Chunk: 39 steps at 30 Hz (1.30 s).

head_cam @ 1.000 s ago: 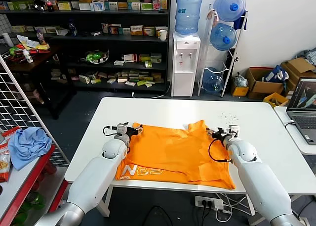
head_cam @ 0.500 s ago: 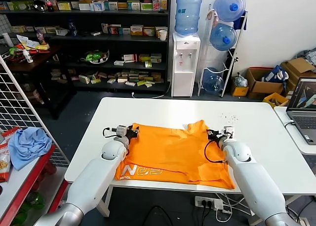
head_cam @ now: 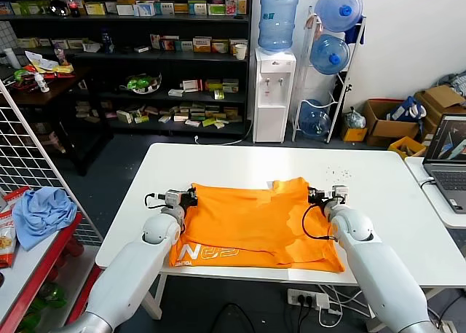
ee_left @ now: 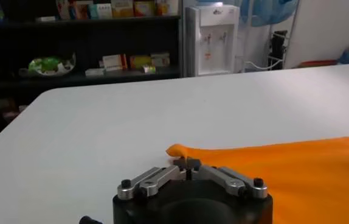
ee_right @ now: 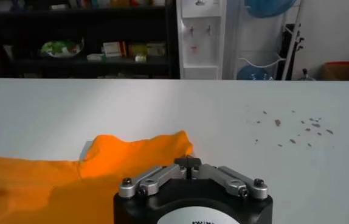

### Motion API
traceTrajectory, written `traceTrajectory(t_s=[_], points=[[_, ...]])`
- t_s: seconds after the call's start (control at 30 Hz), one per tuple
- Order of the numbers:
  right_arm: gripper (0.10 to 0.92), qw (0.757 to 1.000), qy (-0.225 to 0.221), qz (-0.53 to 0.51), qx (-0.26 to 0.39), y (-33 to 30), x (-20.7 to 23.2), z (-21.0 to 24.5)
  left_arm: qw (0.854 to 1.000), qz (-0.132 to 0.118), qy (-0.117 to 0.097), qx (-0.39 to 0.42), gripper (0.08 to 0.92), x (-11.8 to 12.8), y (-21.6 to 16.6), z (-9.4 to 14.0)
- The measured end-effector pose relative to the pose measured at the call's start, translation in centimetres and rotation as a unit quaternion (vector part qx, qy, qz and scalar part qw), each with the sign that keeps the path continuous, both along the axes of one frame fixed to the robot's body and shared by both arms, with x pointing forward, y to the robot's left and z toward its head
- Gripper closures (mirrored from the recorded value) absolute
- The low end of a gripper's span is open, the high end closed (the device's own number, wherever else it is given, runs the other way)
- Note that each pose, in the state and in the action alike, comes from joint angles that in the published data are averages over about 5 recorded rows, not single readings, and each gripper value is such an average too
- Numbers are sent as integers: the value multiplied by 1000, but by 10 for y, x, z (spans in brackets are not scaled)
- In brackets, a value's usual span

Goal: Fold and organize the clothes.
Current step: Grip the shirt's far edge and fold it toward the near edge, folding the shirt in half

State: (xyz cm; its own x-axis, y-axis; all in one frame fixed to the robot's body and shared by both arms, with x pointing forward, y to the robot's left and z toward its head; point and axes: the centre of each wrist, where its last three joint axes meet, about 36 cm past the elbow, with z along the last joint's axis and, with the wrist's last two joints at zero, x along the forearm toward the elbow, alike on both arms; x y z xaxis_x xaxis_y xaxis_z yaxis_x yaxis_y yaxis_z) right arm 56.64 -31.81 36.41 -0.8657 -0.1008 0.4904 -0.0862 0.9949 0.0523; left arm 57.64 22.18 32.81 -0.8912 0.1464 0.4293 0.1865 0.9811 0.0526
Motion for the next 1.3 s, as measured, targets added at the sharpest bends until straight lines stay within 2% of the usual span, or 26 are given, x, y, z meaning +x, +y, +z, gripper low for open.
traceTrajectory(t_s=[0.27, 0.53, 0.77, 1.1, 1.2, 1.3], points=[[898, 1000, -7, 5, -12, -4, -37, 12, 1000, -8, -27, 0, 904, -32, 13, 15], [898, 999, -11, 17, -37, -7, -90, 25, 999, -19, -37, 1, 904, -81, 28, 30], [898, 998, -3, 30, -58, -1, -138, 28, 999, -28, -31, -1, 904, -127, 29, 36], [898, 995, 28, 49, -77, 9, -186, 21, 999, -36, -9, -6, 904, -183, 22, 25], [866, 995, 37, 52, -79, 12, -194, 20, 999, -34, -6, -4, 899, -191, 22, 23], [790, 994, 41, 55, -81, 15, -199, 20, 999, -31, -8, -3, 851, -196, 23, 22]])
